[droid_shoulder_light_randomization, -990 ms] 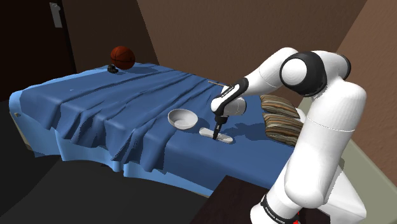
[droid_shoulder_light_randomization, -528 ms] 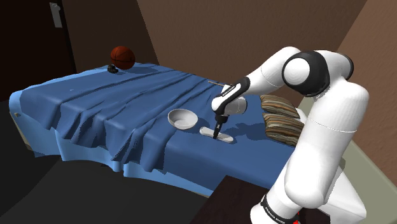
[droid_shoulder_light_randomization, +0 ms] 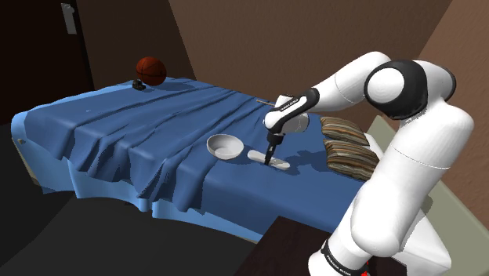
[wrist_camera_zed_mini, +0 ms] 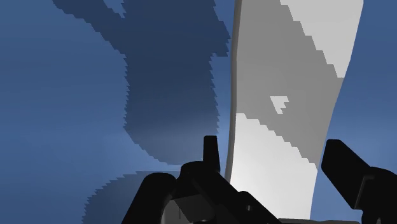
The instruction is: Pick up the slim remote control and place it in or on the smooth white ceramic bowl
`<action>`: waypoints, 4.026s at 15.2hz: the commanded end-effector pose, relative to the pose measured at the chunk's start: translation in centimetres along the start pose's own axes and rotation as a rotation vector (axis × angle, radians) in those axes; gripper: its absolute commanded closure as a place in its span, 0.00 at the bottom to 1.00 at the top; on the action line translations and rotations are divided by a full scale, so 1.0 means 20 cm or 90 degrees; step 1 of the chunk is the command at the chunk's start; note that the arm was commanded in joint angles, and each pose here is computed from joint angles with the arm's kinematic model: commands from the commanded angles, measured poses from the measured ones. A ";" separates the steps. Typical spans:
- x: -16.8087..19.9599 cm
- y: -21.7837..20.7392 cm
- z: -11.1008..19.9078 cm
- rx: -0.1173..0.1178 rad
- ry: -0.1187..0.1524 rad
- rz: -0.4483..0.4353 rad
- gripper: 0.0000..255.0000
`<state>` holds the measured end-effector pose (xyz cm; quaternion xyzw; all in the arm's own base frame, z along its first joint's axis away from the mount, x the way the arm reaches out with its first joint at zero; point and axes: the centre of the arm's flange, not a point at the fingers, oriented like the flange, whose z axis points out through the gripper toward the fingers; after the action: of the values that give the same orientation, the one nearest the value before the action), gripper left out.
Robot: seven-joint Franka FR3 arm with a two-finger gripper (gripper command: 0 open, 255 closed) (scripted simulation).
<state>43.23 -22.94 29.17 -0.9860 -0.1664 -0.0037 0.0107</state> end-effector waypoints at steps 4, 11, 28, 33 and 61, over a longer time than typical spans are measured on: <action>0.00 0.00 -0.13 0.000 0.000 0.000 1.00; 0.01 0.00 -0.32 0.000 0.000 0.000 1.00; 0.73 -0.04 -0.48 0.000 0.000 0.000 1.00; 1.06 -0.05 -0.49 0.000 0.000 0.000 1.00; 1.17 -0.05 -0.11 0.000 0.000 0.000 0.00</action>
<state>65.08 -14.35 31.69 -0.9860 -0.1663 -0.0037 0.0106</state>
